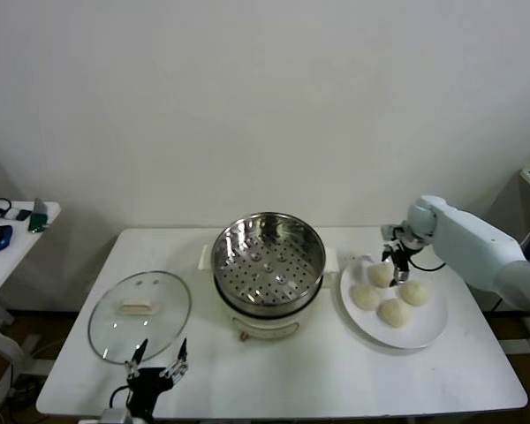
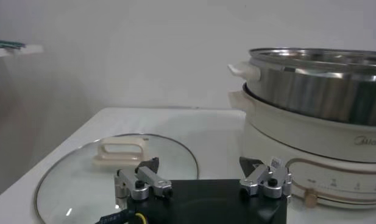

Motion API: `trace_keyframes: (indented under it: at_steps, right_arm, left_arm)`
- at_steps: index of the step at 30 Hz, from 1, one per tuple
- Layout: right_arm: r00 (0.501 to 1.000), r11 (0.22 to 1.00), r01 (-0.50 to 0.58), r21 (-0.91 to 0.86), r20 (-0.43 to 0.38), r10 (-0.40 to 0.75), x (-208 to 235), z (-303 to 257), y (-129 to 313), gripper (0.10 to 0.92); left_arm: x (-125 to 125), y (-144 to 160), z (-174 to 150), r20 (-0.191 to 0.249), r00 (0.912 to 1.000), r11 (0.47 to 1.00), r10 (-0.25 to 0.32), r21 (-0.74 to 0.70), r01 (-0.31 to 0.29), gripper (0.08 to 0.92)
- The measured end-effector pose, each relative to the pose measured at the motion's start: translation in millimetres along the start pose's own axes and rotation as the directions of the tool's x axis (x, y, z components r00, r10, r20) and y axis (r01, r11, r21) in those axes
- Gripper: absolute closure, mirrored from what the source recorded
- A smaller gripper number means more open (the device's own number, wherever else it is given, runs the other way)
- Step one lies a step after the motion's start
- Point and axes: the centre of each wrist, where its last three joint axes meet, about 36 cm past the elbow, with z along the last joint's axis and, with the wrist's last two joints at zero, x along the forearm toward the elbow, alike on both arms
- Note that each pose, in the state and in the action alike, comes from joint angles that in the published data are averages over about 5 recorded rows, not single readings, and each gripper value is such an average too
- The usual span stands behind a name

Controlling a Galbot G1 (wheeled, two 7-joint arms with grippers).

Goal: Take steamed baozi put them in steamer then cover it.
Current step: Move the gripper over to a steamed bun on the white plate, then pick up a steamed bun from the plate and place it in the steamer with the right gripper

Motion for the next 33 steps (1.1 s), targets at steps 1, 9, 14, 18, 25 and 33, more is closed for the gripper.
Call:
trace_keyframes:
  at_steps: [1, 9, 14, 18, 25, 33]
  right_arm:
    - [1.0, 1.0, -0.001, -0.001, 0.001, 0.001, 0, 0, 0, 0.325]
    - [1.0, 1.0, -0.002, 0.008, 0.011, 0.002, 9, -1, -3, 0.385]
    - [0.999, 0.998, -0.035, 0.057, 0.033, 0.033, 44, -8, -13, 0.386]
    - [0.994, 0.985, -0.092, 0.146, 0.066, 0.083, 99, -30, -27, 0.386]
    - [0.972, 0.899, -0.214, 0.382, 0.178, 0.156, 217, -101, -39, 0.397]
    - [0.96, 0.672, -0.27, 0.69, 0.244, 0.134, 280, -198, -13, 0.411]
  left_arm:
    - [0, 0, 0, 0.0, 1.0, 1.0, -0.001, 0.0, 0.001, 0.177]
    - [0, 0, 0, 0.0, 1.0, 1.0, -0.004, 0.001, 0.004, 0.177]
    - [2, -1, -1, 0.002, 1.0, 1.0, -0.005, 0.003, 0.005, 0.177]
    - [3, -2, -2, 0.004, 1.0, 1.0, -0.002, 0.003, 0.002, 0.177]
    - [5, -1, -6, 0.011, 0.9999, 1.0, -0.001, -0.006, 0.002, 0.177]
    - [4, -1, -8, 0.019, 0.9998, 1.0, 0.002, -0.018, -0.002, 0.177]
